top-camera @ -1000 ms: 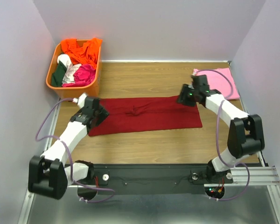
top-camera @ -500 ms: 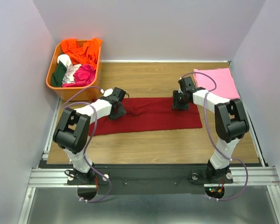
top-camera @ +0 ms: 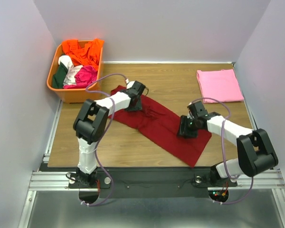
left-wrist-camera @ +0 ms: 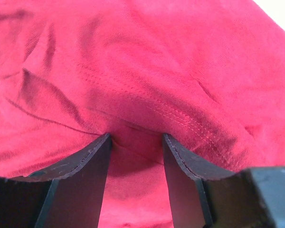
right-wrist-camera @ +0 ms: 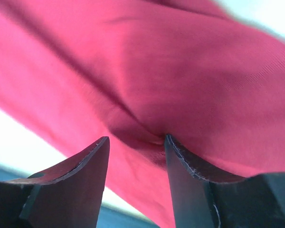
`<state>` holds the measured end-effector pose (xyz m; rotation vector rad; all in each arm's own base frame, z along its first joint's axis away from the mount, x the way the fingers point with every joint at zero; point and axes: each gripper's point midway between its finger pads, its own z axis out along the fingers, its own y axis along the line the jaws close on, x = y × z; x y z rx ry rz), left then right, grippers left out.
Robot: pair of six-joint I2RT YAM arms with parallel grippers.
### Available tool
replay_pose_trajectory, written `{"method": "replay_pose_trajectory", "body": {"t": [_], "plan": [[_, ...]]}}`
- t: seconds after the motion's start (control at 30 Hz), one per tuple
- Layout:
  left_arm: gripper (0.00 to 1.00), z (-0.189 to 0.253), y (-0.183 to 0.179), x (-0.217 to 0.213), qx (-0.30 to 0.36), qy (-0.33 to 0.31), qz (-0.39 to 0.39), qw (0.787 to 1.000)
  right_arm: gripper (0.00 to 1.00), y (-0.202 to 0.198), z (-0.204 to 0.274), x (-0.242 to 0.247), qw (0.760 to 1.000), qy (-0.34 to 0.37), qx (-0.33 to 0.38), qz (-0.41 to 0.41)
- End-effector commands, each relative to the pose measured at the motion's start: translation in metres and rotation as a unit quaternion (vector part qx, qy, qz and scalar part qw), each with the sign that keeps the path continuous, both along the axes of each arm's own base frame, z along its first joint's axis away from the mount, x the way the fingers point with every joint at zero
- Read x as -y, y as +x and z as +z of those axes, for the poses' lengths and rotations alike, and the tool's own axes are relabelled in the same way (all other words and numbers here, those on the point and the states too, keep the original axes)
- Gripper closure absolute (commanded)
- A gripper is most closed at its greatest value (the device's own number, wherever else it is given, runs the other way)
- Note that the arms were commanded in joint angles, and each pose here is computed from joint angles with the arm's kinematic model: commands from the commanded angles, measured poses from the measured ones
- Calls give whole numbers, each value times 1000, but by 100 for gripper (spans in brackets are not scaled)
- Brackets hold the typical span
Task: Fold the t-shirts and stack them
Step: Fold the tshirt
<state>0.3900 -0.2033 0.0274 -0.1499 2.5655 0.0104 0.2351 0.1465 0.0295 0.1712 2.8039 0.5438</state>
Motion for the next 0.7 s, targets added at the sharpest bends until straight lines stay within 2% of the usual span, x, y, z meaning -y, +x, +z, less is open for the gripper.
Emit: {"method": "replay_pose_trajectory", "body": {"t": [0.0, 0.17, 0.33, 0.53, 0.67], "plan": [[42, -3, 28, 33, 7, 6, -63, 998, 43, -74, -6, -23, 992, 23, -126, 18], [41, 8, 89, 53, 46, 46, -85, 994, 42, -85, -6, -54, 990, 28, -130, 48], [39, 6, 138, 46, 72, 86, -93, 989, 42, -68, -3, -91, 991, 46, -108, 70], [39, 22, 198, 31, 130, 53, -73, 987, 42, -26, 3, -138, 992, 64, -71, 77], [39, 41, 224, 26, 175, 32, -76, 981, 42, 8, 9, -159, 994, 63, -39, 76]]}}
